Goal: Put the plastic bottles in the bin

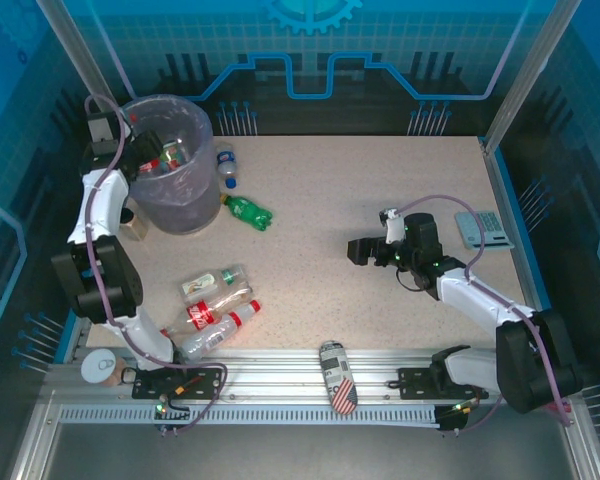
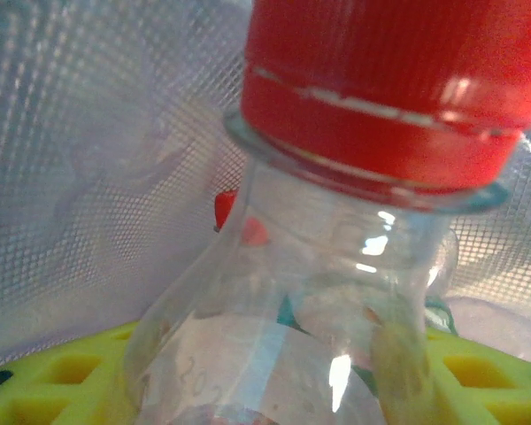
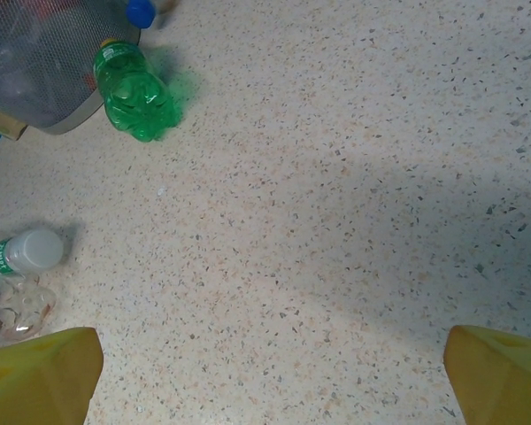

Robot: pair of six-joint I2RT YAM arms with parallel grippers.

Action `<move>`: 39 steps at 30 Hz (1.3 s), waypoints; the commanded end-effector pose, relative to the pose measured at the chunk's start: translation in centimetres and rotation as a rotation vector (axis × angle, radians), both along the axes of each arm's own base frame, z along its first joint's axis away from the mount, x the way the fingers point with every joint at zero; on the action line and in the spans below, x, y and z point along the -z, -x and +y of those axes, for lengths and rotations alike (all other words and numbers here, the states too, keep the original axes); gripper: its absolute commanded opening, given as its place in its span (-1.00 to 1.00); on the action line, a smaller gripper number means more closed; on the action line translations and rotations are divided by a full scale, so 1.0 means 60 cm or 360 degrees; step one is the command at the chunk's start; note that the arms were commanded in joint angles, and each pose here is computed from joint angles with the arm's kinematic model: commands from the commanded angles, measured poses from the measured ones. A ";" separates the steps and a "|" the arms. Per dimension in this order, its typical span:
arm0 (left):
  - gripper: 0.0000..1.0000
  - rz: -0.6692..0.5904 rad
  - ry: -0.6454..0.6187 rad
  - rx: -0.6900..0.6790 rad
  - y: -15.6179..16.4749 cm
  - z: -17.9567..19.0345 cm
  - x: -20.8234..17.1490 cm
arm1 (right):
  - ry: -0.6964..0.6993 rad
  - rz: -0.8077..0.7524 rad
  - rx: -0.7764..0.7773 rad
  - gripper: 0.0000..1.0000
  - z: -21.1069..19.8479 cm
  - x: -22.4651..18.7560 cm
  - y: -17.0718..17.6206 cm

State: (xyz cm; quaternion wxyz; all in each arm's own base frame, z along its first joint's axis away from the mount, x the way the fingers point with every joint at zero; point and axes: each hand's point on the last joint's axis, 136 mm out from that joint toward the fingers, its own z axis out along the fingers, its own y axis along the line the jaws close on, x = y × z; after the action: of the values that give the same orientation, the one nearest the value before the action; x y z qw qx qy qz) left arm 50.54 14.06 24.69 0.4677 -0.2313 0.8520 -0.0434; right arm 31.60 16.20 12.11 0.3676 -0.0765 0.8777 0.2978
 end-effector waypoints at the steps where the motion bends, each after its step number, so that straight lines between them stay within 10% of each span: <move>1: -1.00 0.0104 0.0000 0.0044 0.001 -0.015 0.041 | -0.0008 -0.0017 -0.0013 0.99 -0.003 0.005 -0.002; 9: -0.37 0.0112 0.0041 0.0068 -0.004 -0.023 0.049 | -0.0001 -0.0018 -0.0010 0.99 -0.004 0.000 -0.002; 20: 0.98 0.0042 0.0026 0.0079 0.003 -0.027 -0.002 | 0.0034 -0.0028 -0.0012 0.99 -0.008 -0.002 0.000; 39: 0.98 -0.0235 -0.0097 0.0078 0.089 -0.056 -0.190 | 0.0270 -0.0170 -0.0246 0.99 0.035 -0.030 -0.005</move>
State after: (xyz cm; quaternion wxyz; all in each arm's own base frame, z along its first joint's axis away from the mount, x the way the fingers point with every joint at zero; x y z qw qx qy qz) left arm 46.48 11.54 33.76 0.5237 -0.2022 0.8260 -0.0506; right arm 31.79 17.31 13.14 0.3755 -0.1461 0.8764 0.2639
